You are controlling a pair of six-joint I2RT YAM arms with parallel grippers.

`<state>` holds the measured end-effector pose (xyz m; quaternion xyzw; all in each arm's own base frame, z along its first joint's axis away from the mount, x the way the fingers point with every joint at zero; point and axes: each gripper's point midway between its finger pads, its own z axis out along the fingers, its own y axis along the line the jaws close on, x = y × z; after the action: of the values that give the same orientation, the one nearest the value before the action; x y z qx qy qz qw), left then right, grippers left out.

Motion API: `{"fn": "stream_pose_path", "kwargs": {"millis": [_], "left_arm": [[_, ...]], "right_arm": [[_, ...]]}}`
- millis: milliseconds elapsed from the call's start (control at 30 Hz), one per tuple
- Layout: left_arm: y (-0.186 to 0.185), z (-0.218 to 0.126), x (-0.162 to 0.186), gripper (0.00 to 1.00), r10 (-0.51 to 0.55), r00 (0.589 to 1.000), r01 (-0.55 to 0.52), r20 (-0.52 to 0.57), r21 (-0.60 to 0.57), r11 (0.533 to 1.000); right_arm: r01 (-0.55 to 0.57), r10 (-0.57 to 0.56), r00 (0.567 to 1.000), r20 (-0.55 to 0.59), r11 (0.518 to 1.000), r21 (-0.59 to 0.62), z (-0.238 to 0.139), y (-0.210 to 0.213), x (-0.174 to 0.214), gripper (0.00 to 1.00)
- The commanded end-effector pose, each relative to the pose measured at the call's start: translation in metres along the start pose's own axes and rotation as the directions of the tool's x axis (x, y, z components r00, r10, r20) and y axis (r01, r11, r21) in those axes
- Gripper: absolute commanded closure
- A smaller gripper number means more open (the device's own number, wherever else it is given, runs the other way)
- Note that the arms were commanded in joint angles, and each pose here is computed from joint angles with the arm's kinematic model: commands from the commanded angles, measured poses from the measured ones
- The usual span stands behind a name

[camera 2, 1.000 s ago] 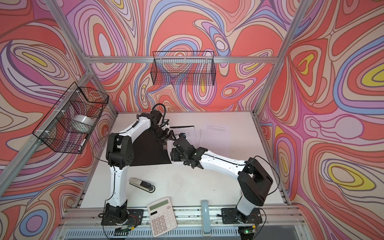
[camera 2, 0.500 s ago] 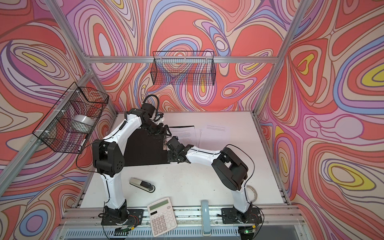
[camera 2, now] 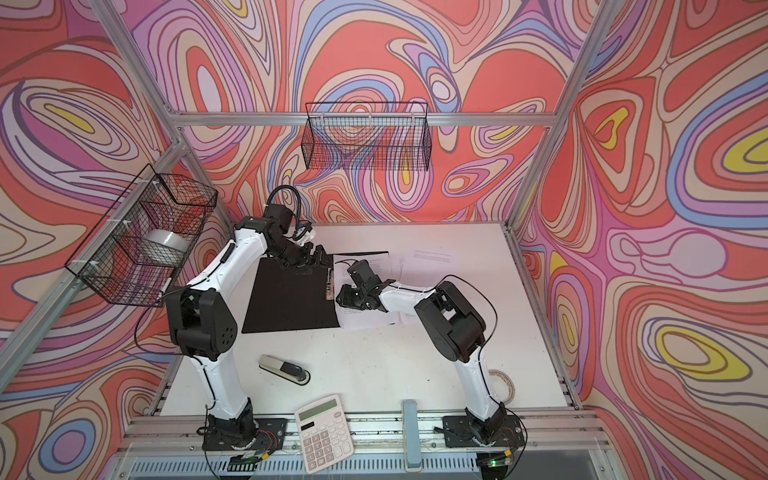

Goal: Put the files into the folder

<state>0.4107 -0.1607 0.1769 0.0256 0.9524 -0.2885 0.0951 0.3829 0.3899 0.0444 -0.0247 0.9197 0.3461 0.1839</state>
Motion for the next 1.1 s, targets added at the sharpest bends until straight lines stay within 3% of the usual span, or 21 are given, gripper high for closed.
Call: {"fn": "stream_pose_path", "kwargs": {"millis": [0,500,767,1067], "left_arm": [[-0.003,-0.004,0.004,0.14,0.004,1.0,-0.004,-0.001,0.022,1.0],[-0.001,0.002,0.007,0.14,-0.015,1.0,0.016,-0.02,0.048,0.999],[-0.004,0.002,0.009,0.14,-0.021,1.0,0.022,-0.018,0.066,0.998],[-0.009,-0.001,0.014,0.14,-0.022,1.0,0.023,-0.007,0.095,0.995]], "right_arm": [[-0.016,0.016,1.0,-0.008,0.994,-0.104,0.006,0.019,-0.008,0.59],[-0.077,0.07,0.996,-0.051,0.984,-0.159,0.029,0.0,-0.031,0.58],[-0.109,0.109,0.994,-0.012,0.974,-0.2,0.031,-0.002,-0.051,0.57],[-0.178,0.185,0.983,-0.012,0.922,-0.343,0.028,0.004,-0.081,0.54]]}}
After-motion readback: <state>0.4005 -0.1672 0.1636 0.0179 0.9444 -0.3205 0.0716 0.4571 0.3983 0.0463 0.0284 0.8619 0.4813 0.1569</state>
